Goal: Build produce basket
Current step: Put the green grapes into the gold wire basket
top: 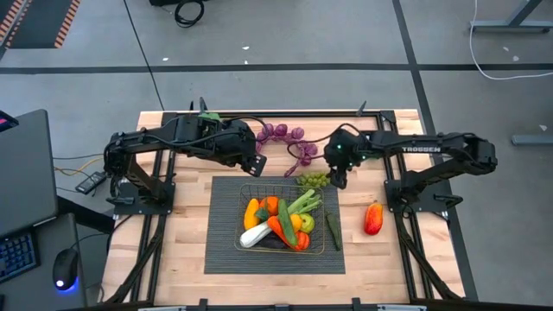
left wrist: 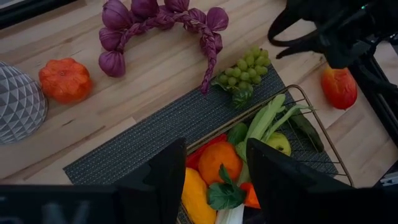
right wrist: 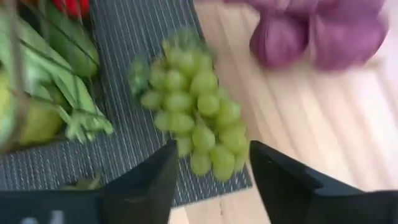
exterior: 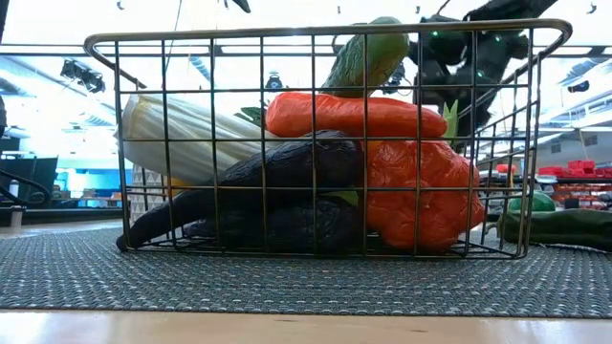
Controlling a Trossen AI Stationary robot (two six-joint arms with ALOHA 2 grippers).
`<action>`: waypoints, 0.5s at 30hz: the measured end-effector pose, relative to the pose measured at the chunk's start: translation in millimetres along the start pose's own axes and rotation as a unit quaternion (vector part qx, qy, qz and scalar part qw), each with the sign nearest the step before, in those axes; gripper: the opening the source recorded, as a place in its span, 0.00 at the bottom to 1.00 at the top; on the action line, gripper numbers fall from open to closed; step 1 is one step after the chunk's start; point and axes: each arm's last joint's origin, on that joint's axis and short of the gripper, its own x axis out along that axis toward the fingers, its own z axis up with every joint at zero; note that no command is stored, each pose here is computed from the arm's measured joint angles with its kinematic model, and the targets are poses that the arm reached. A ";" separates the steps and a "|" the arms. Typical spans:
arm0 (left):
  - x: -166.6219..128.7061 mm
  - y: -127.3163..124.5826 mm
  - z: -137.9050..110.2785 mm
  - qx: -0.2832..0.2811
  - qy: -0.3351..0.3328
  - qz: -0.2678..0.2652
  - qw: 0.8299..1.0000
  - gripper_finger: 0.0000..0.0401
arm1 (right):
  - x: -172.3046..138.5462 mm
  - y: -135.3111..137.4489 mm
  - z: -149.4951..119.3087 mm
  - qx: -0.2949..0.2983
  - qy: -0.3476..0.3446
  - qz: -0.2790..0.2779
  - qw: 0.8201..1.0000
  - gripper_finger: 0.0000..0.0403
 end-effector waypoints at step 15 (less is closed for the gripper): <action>0.0 -2.2 1.4 -0.023 -0.007 -0.011 1.000 0.43 | 26.6 -5.7 -16.6 -0.014 -0.054 0.014 0.998 0.63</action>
